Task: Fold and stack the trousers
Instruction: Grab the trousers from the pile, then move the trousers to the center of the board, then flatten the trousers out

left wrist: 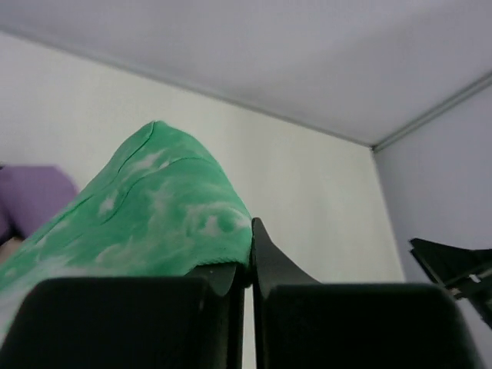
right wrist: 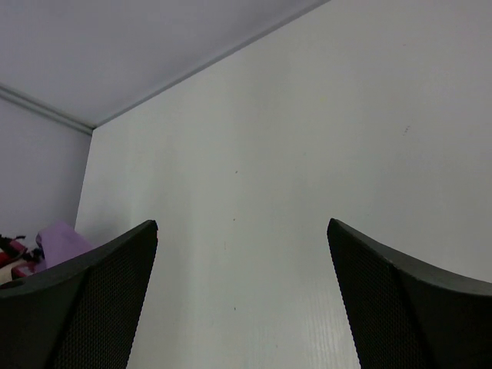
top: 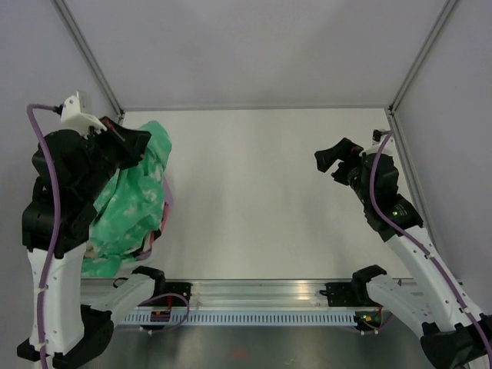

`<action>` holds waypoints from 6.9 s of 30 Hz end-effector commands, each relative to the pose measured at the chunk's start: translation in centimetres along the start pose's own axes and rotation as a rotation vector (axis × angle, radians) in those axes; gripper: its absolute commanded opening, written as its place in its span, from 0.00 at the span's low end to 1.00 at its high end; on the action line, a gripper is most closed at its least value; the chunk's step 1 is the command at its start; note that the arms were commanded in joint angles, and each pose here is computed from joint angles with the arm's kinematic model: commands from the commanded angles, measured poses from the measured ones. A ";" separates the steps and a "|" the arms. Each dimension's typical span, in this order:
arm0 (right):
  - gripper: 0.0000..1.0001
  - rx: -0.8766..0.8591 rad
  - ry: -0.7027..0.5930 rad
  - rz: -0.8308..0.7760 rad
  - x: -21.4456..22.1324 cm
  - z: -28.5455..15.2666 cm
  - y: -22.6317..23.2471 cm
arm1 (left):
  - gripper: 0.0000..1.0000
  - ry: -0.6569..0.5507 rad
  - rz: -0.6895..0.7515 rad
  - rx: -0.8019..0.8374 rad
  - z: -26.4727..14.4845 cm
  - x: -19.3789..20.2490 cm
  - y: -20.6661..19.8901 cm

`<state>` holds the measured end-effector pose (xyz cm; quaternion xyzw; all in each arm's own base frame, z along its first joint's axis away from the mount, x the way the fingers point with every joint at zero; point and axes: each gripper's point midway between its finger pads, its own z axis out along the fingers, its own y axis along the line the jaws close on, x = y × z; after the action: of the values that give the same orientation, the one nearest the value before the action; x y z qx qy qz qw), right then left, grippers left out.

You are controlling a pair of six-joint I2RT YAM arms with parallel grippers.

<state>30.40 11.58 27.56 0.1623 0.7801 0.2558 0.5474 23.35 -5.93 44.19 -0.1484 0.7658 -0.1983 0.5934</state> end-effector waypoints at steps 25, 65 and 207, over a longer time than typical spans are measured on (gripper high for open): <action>0.98 0.426 -0.355 0.111 -6.5 -12.7 -8.3 | 0.02 0.254 0.038 0.658 6.4 12.7 -24.6; 0.89 0.501 0.236 0.002 16.0 1.5 -17.1 | 1.00 0.675 0.397 0.272 3.1 31.5 -9.8; 0.00 -0.475 -0.022 -0.285 -7.8 10.6 11.9 | 0.02 -0.073 0.205 0.695 4.4 9.2 -16.9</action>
<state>41.17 16.96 34.50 -0.0405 0.7476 0.3462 0.5654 29.43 -25.26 38.13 0.0942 0.7211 -0.2889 0.6227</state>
